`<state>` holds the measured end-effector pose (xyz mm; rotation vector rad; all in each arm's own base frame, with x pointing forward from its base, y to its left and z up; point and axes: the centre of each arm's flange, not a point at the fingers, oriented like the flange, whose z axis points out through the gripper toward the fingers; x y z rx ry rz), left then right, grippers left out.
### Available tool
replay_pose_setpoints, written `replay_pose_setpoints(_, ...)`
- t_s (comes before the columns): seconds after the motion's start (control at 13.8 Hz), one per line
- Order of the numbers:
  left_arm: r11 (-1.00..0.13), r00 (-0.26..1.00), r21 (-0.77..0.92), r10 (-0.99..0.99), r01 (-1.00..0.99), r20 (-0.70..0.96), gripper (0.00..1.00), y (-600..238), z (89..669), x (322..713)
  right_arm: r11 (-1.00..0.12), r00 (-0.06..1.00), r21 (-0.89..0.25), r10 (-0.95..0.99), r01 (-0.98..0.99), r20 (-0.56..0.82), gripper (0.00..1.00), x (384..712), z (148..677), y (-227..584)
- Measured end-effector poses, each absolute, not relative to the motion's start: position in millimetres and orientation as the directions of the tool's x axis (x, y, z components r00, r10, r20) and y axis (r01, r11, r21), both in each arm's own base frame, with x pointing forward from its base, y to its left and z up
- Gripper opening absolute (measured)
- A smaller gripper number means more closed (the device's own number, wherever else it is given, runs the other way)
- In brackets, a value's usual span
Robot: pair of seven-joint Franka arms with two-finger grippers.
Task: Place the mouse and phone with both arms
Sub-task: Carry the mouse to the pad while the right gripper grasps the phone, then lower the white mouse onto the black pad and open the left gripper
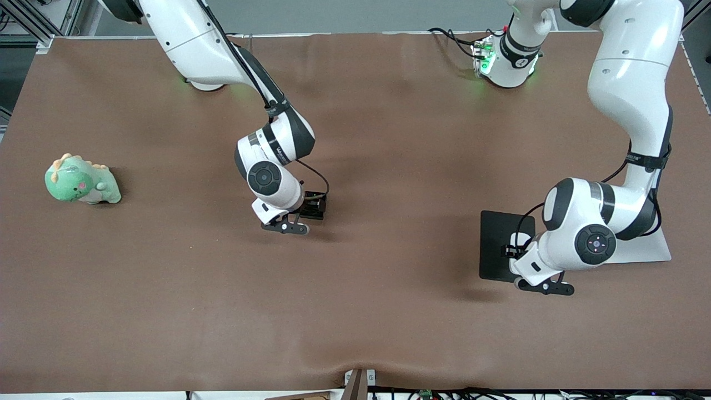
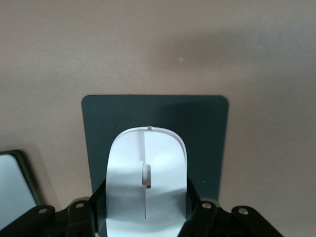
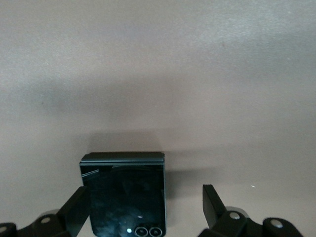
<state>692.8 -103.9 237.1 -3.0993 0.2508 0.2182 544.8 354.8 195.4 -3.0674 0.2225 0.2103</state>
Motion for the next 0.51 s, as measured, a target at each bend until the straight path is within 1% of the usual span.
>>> replay_pose_setpoints(0.22, -0.985, 0.974, 0.001, -0.169, -0.171, -0.148, 0.6, -101, 207, 687, -0.988, 0.981, -0.049, -0.14, -0.148, -0.135, 1.0, 540, 190, 362)
replay_pose_setpoints(0.51, -0.986, 0.978, 0.015, -0.168, -0.168, -0.126, 0.6, -103, 192, 688, -0.988, 0.981, -0.048, -0.141, -0.148, -0.134, 1.0, 535, 186, 369)
